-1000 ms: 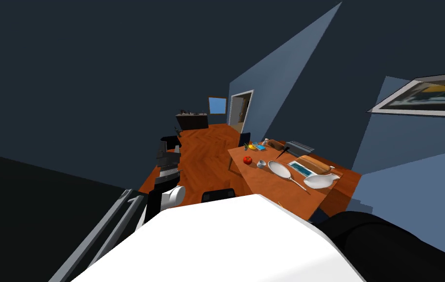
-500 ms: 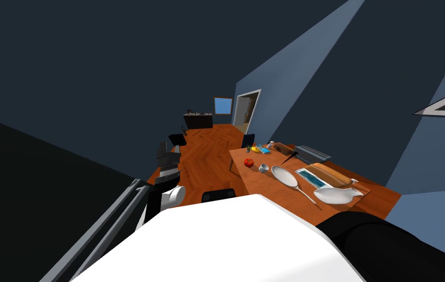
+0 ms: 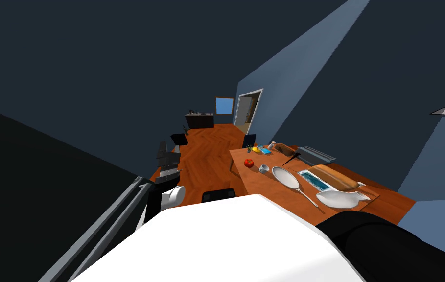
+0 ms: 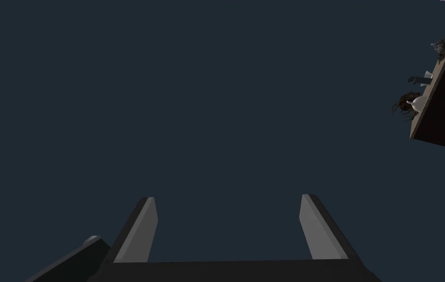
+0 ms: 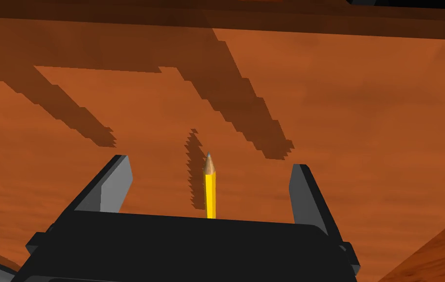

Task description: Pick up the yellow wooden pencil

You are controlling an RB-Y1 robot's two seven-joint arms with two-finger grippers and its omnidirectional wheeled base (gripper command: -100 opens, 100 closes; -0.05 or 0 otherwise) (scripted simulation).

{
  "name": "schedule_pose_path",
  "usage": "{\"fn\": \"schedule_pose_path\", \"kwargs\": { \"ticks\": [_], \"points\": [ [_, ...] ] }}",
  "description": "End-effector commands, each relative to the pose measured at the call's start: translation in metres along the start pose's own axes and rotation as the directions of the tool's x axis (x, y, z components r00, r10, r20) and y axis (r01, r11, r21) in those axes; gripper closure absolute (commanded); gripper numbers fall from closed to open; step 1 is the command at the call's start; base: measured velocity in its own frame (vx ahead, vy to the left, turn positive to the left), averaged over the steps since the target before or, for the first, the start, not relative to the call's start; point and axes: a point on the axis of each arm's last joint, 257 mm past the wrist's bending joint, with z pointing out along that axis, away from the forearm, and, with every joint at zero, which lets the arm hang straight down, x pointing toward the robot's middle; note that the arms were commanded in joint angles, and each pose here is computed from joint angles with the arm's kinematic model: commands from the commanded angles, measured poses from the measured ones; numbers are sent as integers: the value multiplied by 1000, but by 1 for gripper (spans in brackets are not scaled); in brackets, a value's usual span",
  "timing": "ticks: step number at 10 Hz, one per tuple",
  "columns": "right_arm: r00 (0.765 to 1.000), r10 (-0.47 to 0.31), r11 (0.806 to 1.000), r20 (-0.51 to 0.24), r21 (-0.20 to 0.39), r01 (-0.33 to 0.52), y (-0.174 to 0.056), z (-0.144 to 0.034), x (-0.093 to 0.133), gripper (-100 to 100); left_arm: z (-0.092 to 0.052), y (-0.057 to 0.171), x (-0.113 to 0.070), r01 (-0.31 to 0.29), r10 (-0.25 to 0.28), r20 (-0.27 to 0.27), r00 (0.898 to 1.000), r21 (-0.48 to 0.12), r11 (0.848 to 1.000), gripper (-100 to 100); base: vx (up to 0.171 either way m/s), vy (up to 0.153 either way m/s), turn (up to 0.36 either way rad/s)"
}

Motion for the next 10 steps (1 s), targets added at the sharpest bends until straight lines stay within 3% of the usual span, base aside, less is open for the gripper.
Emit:
{"fn": "schedule_pose_path", "kwargs": {
  "ticks": [1, 5, 6, 7, 10],
  "points": [
    [1000, 0, 1000, 0, 0, 0, 0, 0, 0, 100, 0, 0, 0, 0, 0, 0, 1000, 0, 1000, 0, 0, 0, 0],
    [1000, 0, 1000, 0, 0, 0, 0, 0, 0, 100, 0, 0, 0, 0, 0, 0, 1000, 0, 1000, 0, 0, 0, 0],
    [1000, 1, 1000, 0, 0, -1, 0, 0, 0, 0, 0, 0, 0, 0, 0, 0, 1000, 0, 1000, 0, 0, 0, 0],
    [1000, -10, 1000, -3, -4, 10, -9, -10, -2, 100, 0, 0, 0, 0, 0, 0, 1000, 0, 1000, 0, 12, 23, -93],
    [1000, -16, 1000, -6, -5, 16, -12, -14, -4, 100, 0, 0, 0, 0, 0, 0, 1000, 0, 1000, 0, 12, 30, -50]
  ]
}}
